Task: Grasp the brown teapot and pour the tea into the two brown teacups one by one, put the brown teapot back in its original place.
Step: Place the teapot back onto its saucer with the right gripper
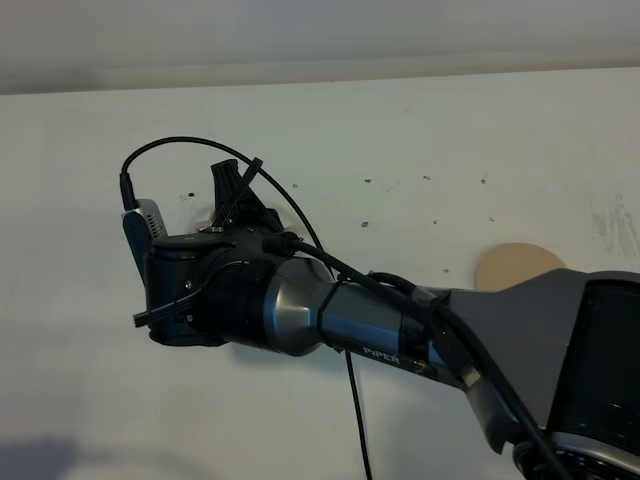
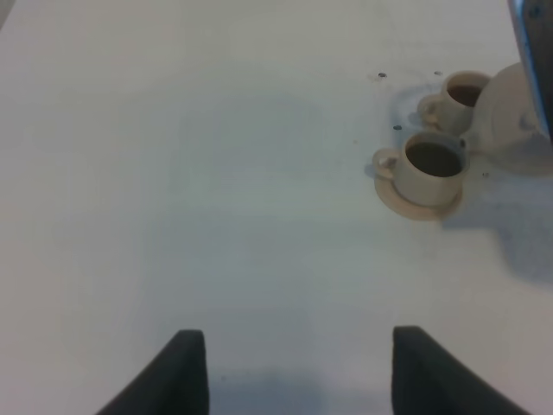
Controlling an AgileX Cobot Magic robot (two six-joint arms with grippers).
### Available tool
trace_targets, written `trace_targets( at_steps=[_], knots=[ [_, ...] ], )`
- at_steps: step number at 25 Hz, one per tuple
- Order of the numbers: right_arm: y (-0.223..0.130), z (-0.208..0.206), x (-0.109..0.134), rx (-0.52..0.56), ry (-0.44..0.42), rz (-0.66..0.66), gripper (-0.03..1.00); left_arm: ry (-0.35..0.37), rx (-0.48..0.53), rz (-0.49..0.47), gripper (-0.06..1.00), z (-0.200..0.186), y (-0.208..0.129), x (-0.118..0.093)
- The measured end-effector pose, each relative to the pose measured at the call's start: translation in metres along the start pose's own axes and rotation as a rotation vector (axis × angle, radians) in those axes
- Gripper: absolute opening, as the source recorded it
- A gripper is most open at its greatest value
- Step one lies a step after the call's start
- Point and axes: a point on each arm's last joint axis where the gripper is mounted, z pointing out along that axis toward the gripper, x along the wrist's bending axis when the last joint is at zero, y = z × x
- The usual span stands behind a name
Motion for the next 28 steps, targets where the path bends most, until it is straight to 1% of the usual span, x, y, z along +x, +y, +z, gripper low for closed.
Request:
trace_targets(
  at_steps=[5, 7, 9, 10, 13, 16, 19, 24, 28],
  knots=[
    [-0.003, -0.009, -0.003, -0.028, 0.025, 0.079, 0.12, 0.0, 0.0, 0.0, 0.47, 0.0, 0.0, 0.0],
    [-0.007, -0.017, -0.006, -0.043, 0.04, 0.126, 0.12, 0.0, 0.0, 0.0, 0.47, 0.0, 0.0, 0.0],
    [-0.012, -0.023, -0.01, -0.063, 0.073, 0.203, 0.12, 0.0, 0.0, 0.0, 0.47, 0.0, 0.0, 0.0],
    [-0.015, -0.025, -0.012, -0.075, 0.1, 0.246, 0.12, 0.0, 0.0, 0.0, 0.47, 0.0, 0.0, 0.0],
    [-0.026, -0.024, -0.015, -0.117, 0.236, 0.373, 0.12, 0.0, 0.0, 0.0, 0.47, 0.0, 0.0, 0.0],
    [-0.034, -0.014, -0.016, -0.139, 0.36, 0.469, 0.12, 0.0, 0.0, 0.0, 0.47, 0.0, 0.0, 0.0],
    [-0.035, -0.01, -0.017, -0.176, 0.432, 0.518, 0.12, 0.0, 0.0, 0.0, 0.47, 0.0, 0.0, 0.0],
    [-0.035, -0.007, -0.017, -0.21, 0.47, 0.559, 0.12, 0.0, 0.0, 0.0, 0.47, 0.0, 0.0, 0.0],
    [-0.038, 0.006, -0.006, -0.188, 0.499, 0.561, 0.12, 0.0, 0.0, 0.0, 0.47, 0.0, 0.0, 0.0]
  ],
)
